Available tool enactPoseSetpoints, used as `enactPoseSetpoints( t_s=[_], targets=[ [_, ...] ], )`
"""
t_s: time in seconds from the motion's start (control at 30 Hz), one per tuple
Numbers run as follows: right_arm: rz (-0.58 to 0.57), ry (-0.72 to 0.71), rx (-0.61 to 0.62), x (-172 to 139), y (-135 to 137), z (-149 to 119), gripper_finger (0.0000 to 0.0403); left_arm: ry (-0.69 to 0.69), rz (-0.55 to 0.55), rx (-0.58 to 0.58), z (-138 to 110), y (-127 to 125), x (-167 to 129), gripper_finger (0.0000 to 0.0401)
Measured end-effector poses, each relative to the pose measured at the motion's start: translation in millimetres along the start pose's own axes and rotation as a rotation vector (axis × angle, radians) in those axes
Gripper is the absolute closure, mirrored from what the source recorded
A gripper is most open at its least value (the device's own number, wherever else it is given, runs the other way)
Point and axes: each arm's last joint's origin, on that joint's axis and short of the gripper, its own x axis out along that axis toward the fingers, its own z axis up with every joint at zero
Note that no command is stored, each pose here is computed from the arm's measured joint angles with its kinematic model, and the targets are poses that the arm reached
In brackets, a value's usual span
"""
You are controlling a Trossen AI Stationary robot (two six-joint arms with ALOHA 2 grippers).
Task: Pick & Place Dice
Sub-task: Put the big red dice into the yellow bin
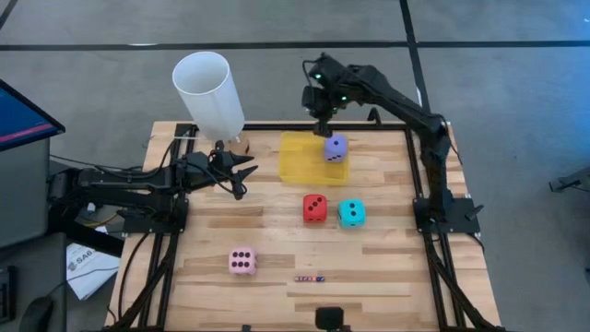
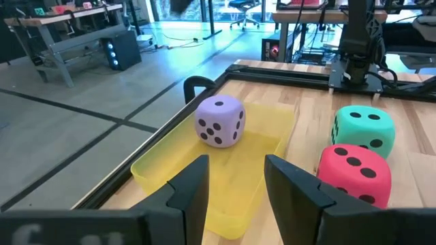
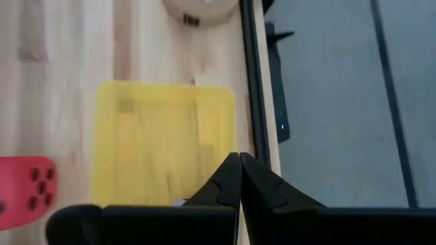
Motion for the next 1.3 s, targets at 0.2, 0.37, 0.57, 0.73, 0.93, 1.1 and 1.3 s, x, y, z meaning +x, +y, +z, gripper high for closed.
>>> enactPoseSetpoints(
  t_s=[0.2,0.37,0.57,0.73,0.93,1.1,1.3],
  targets=[
    [-0.021,-0.044,0.016,-35,5,-8,0.0403,0.0,0.0,0.0,0,0,0,0.0269],
    [-0.002,-0.077,0.038,-43,12,-19,0.0403,0.0,0.0,0.0,0,0,0,0.0269],
    [0.002,-0.087,0.063,-29,25,-43,0.0403,0.0,0.0,0.0,0,0,0,0.0269],
    [-0.018,-0.134,0.106,-24,39,-68,0.0403,0.0,0.0,0.0,0,0,0,0.0269],
    [-0.041,-0.198,0.16,-30,56,-99,0.0403,0.0,0.0,0.0,0,0,0,0.0269],
    [-0.048,-0.233,0.213,-34,70,-124,0.0403,0.0,0.0,0.0,0,0,0,0.0269],
    [-0.038,-0.272,0.204,-30,91,-145,0.0403,0.0,0.0,0.0,0,0,0,0.0269]
  ],
)
